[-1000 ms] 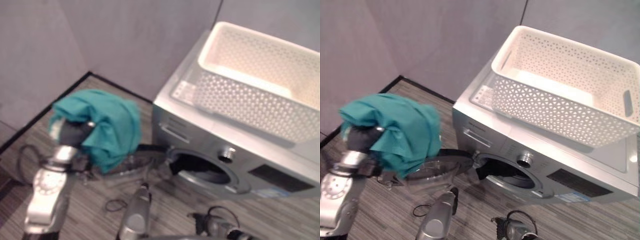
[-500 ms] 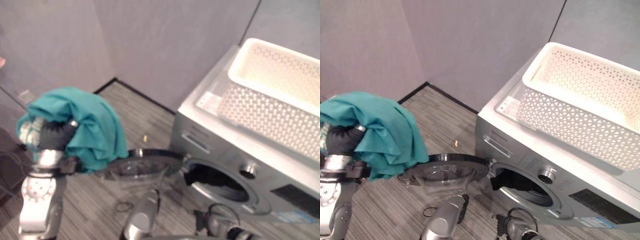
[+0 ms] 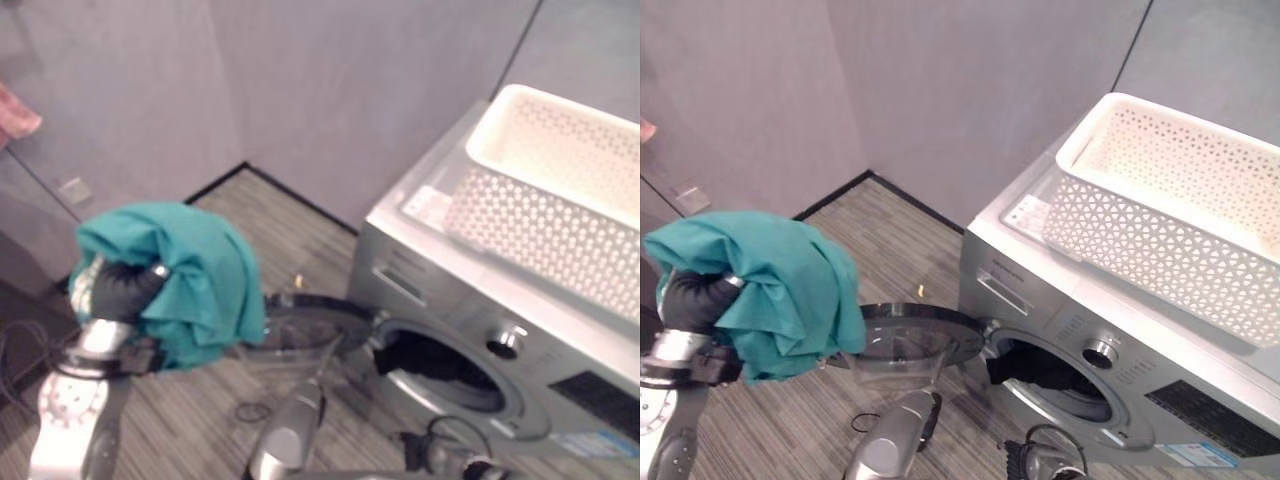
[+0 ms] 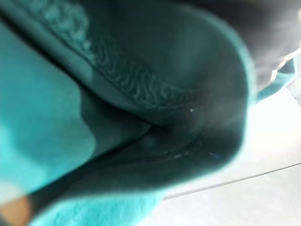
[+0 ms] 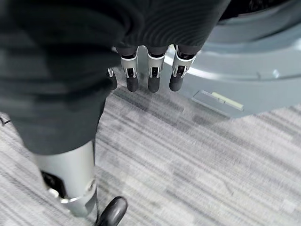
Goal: Grab the laundry basket,head to the washer,open it,put in the laundry and shut it.
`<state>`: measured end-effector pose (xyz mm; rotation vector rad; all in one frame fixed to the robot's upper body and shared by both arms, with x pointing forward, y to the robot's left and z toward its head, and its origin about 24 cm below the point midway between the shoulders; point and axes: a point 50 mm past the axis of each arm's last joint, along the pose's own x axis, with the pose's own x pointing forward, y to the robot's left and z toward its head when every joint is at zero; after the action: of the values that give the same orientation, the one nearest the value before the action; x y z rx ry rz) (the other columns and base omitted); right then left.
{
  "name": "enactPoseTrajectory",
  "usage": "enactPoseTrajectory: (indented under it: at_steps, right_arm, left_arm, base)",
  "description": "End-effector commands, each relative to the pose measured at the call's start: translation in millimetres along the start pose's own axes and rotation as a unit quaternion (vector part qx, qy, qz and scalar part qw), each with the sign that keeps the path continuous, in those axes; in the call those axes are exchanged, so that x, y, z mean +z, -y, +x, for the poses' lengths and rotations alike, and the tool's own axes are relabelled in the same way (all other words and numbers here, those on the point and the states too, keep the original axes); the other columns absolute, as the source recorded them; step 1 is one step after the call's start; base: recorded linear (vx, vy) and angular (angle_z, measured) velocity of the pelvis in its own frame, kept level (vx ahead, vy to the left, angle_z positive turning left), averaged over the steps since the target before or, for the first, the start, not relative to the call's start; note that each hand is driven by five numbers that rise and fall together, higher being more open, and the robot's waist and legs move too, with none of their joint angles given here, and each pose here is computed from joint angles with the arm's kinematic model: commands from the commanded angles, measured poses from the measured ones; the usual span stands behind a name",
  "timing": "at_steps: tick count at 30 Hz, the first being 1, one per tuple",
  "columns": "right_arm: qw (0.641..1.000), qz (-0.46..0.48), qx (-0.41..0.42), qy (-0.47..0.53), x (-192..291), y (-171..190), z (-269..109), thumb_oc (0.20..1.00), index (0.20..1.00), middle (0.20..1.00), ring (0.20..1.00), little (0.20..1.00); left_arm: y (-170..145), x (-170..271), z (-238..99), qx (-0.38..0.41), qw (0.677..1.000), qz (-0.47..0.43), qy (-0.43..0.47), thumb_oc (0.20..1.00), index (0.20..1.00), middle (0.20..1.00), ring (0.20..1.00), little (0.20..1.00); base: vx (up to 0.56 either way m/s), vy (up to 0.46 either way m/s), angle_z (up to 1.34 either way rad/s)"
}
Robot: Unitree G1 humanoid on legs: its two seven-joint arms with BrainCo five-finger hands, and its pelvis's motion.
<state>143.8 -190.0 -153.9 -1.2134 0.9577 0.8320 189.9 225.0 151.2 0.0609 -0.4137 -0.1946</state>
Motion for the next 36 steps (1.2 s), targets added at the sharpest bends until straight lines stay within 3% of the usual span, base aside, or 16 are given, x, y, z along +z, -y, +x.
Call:
enactPoseTrajectory:
  at_steps: [1,6,13,18,27,36]
  right_arm:
    - [0.999,0.029,-0.032,0.012,5.9,8.3,0.3,1.0,1.0,1.0,1.0,1.0]
    - [0.993,0.111,-0.045,0.003,1.3,10.7,0.1,1.0,1.0,1.0,1.0,1.0]
    - [0.992,0.127,-0.012,0.008,3.2,-5.0,-0.5,1.0,1.0,1.0,1.0,1.0]
    - [0.991,0.133,0.007,-0.01,-5.1,-21.4,-2.6,1.0,1.0,1.0,1.0,1.0]
    - [0.992,0.121,0.018,-0.028,-18.5,-26.3,-5.4,1.0,1.0,1.0,1.0,1.0]
    - [0.994,0.095,0.042,-0.026,-14.6,-33.3,-5.0,1.0,1.0,1.0,1.0,1.0]
  left_arm:
    - [5.7,2.2,-1.6,-0.056,0.998,0.001,-0.001,0.2,0.2,0.2,0.2,0.2]
    - [12.6,-20.8,-12.6,-0.06,0.995,-0.059,-0.058,0.2,0.2,0.2,0.2,0.2]
    - [12.2,-32.7,-16.6,-0.052,0.993,-0.061,-0.089,0.2,0.2,0.2,0.2,0.2]
    - [20.4,-24.9,0.8,-0.079,0.994,-0.051,-0.059,0.2,0.2,0.2,0.2,0.2]
    - [57.6,-17.0,35.7,-0.152,0.982,-0.115,0.005,0.2,0.2,0.2,0.2,0.2]
    - [69.7,-24.3,45.8,-0.166,0.975,-0.147,0.011,0.2,0.2,0.2,0.2,0.2]
  base:
    - [-0.16,0.0,0.61]
    - [-0.13,-0.001,0.15]
    - [-0.12,0.023,-0.05]
    - [-0.02,0.111,0.01]
    - [0.09,0.23,-0.15]
    - [-0.02,0.193,-0.51]
